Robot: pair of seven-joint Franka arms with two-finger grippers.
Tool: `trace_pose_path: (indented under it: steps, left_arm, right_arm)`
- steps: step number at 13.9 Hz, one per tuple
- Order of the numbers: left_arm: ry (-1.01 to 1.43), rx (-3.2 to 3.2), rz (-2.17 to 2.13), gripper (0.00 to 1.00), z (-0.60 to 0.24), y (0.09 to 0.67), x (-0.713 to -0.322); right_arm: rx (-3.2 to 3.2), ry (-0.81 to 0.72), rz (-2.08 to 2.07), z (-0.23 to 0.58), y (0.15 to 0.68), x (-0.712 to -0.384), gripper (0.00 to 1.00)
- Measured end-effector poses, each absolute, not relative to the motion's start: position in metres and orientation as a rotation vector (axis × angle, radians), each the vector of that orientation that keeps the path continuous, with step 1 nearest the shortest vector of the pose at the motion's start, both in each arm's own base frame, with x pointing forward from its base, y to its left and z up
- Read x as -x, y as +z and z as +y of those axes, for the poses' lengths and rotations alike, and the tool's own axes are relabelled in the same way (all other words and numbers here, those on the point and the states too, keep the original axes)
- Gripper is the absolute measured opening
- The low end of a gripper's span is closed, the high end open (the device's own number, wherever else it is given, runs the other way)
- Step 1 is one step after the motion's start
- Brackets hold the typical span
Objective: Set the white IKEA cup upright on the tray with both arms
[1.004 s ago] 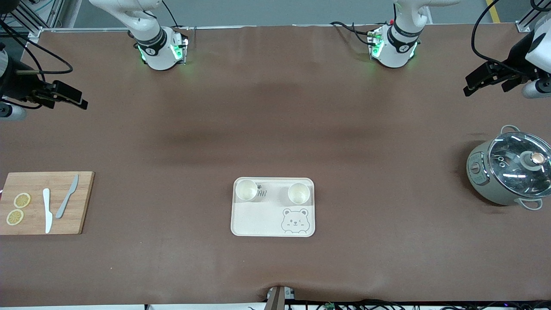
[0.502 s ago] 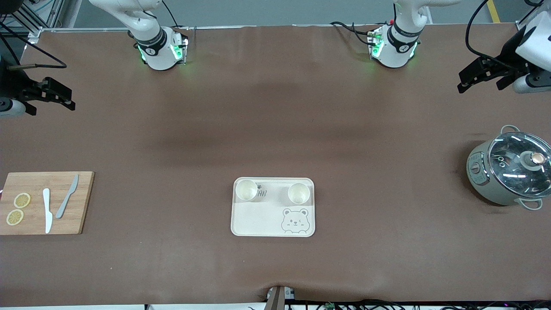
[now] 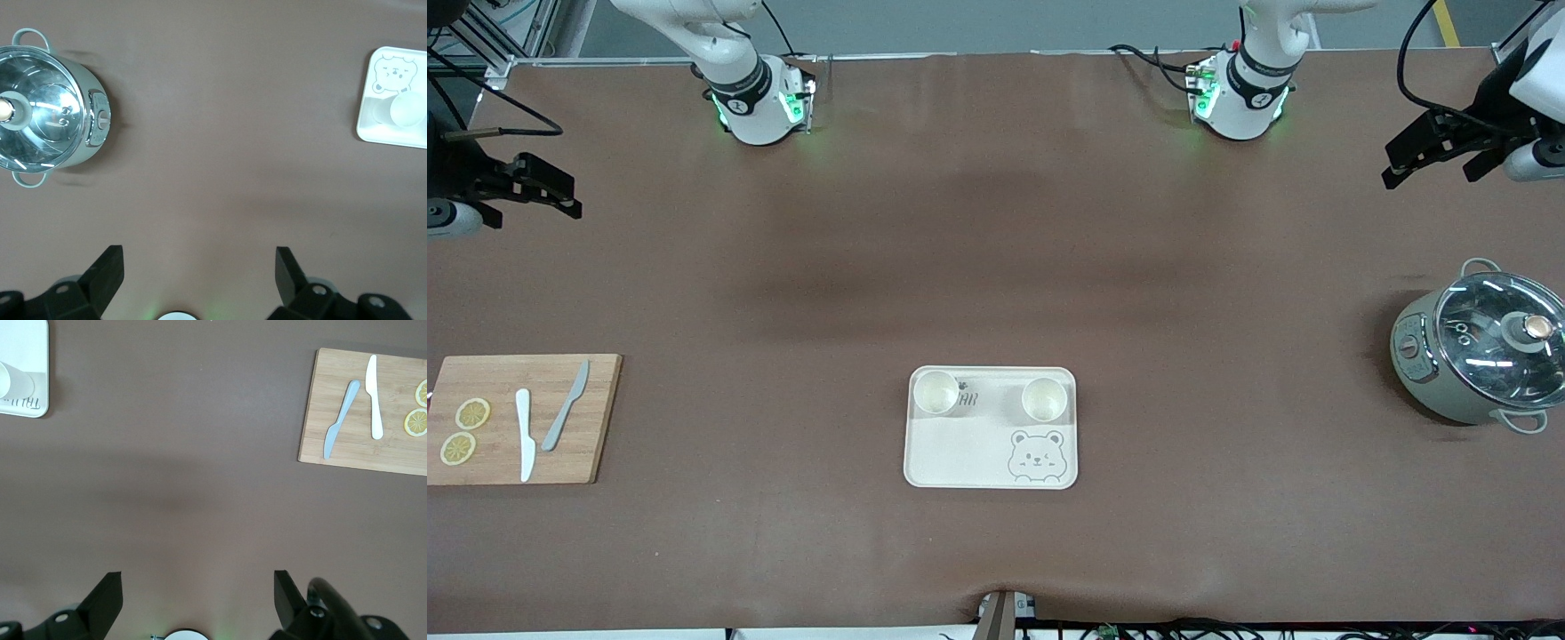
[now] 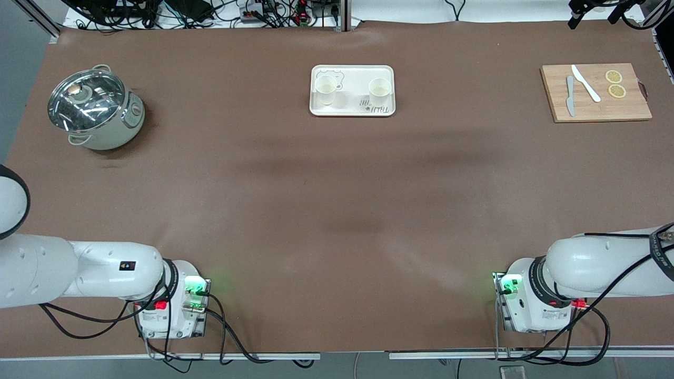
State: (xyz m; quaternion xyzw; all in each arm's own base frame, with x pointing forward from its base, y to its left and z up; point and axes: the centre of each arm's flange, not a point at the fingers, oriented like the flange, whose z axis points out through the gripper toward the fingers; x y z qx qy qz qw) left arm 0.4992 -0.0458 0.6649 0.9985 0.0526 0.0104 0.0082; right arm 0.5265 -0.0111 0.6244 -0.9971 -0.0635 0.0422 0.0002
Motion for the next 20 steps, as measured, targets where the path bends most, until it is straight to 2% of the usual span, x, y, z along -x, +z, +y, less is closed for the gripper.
trace_pose_path:
  steps: [4,10,20]
  left_arm:
    - [0.101,-3.113,0.165,1.00,-0.046,0.664,-0.506]
    - [0.073,-3.116,0.150,1.00,-0.051,0.648,-0.519]
    - [0.082,-3.114,0.148,1.00,-0.052,0.651,-0.524]
  right_arm:
    - [3.133,0.123,-0.200,-0.011,0.626,-0.527,1.00]
    - [3.134,0.112,-0.201,-0.011,0.630,-0.527,1.00]
    - [3.137,0.134,-0.066,-0.021,0.629,-0.525,1.00]
